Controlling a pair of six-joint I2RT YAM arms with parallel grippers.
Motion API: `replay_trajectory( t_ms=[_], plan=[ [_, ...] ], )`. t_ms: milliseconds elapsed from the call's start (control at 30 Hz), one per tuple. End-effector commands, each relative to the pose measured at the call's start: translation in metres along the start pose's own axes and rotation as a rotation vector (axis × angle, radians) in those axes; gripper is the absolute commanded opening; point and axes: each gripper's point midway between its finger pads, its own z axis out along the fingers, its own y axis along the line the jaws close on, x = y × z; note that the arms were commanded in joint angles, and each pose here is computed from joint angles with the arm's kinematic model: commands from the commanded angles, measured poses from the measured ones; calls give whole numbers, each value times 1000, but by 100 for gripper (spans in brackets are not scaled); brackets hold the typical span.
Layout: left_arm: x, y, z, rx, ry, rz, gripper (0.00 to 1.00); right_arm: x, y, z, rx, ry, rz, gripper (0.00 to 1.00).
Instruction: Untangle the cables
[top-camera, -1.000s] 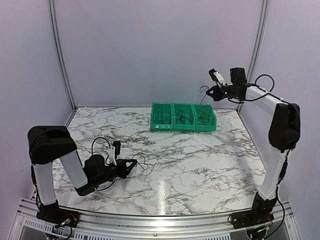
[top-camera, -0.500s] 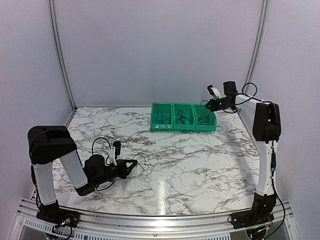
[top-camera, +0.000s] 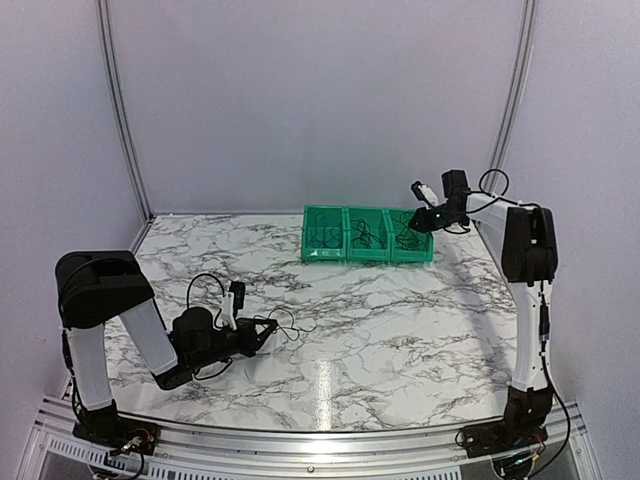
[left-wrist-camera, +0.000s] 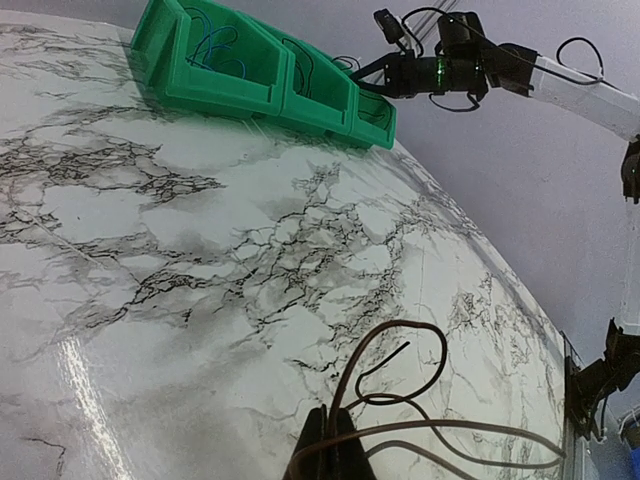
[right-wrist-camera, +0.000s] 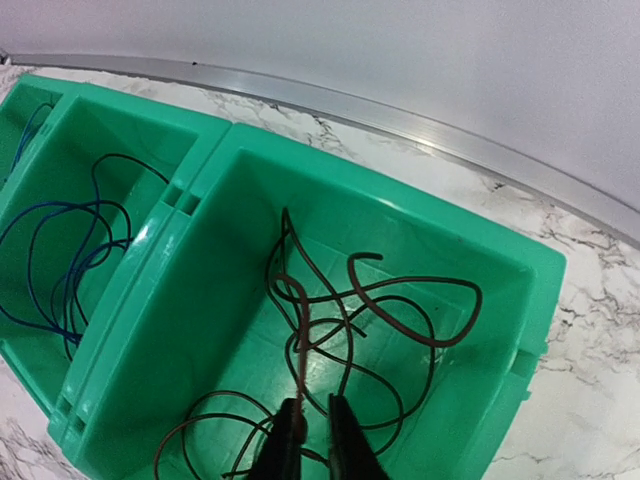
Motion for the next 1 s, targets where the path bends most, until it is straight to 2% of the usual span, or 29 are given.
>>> replay_trajectory(
  t_ms=[0,67,233,467,567,733,833,967],
  plan=[
    [2,-4,4,15,15,5,0,-6,9,-20,23,13,-21,21],
    [2,-4,3,15,16,5,0,-7,9,-30,44,13,-26,30],
    [0,-5,0,12,12,13,0,-15,14,-66,102,6,-52,42],
    [-2,-6,1,16,8,24,0,-30,48,-112,57,-66,-102,47],
    [-4,-9,2,23,5,26,0,-23,106,-114,-87,-92,-222,47],
    [-5,-9,0,22,5,20,0,31,218,-89,-326,-1,-463,46],
    [-5,-9,-2,21,5,13,0,66,275,-75,-456,68,-548,47],
    [-9,-12,-5,29,-5,6,0,105,333,-62,-624,153,-582,50]
  ],
)
